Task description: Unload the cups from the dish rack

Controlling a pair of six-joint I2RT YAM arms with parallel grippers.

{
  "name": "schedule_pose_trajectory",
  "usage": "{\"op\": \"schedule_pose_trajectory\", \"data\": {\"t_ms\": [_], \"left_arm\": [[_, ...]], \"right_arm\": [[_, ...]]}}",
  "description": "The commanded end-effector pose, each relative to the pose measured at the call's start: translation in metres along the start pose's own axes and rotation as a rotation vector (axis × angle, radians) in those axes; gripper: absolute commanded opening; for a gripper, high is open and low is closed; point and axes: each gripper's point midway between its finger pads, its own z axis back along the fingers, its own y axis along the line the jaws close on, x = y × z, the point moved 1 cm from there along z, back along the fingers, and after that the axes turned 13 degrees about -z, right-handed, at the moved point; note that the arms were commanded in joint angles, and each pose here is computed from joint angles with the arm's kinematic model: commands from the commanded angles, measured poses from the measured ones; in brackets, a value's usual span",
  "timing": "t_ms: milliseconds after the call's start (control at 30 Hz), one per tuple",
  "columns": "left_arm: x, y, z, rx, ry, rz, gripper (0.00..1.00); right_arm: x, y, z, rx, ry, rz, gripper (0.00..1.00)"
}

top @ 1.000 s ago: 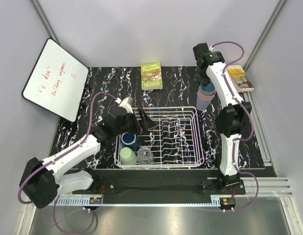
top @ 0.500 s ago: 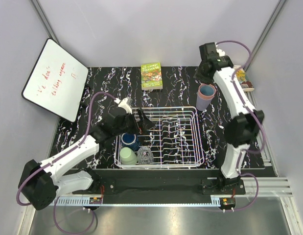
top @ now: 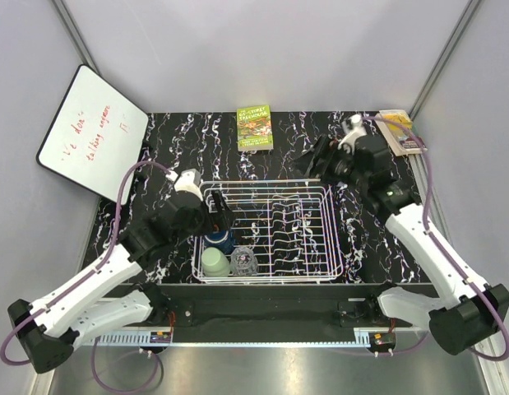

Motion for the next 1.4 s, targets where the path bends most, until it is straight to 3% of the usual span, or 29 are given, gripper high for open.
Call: {"op": "schedule_pose_trajectory", "data": {"t_ms": [0,400,833,967,1000,1133,1300,1333,1367], "left_arm": [[-0.025,0.009,0.013,0.09,0.055,-0.013,0.99],[-0.073,0.021,0.048,0.281,0.172,-0.047,0.98],[-0.109,0.022,0.025,0.334,0.236,-0.098,0.98],[-0.115,0.017,0.019,0.318,0.252,-0.096,0.93],[-0.116,0.017,0.019,0.321,0.257,-0.099,0.84],[-0.119,0.017,0.018,0.318,0.267,-0.106,0.65],[-0.122,0.017,0.018,0.318,0.279,-0.108,0.31],[-0.122,0.016,0.018,0.316,0.279,-0.11,0.14],[-0.121,0.017,0.018,0.314,0.278,-0.112,0.06]], "right_arm": [[-0.043,0.025,0.005,0.126,0.091,0.011,0.87],[-0.077,0.031,0.03,0.194,0.126,-0.009,0.86],[-0.081,0.026,0.038,0.203,0.122,0.0,0.86],[-0.085,0.02,0.038,0.191,0.126,-0.003,0.86],[-0.085,0.019,0.039,0.19,0.125,-0.005,0.86],[-0.087,0.017,0.039,0.187,0.128,-0.007,0.78],[-0.086,0.018,0.039,0.188,0.124,-0.007,0.77],[-0.086,0.018,0.039,0.188,0.126,-0.007,0.77],[-0.087,0.018,0.039,0.188,0.128,-0.006,0.77]]}}
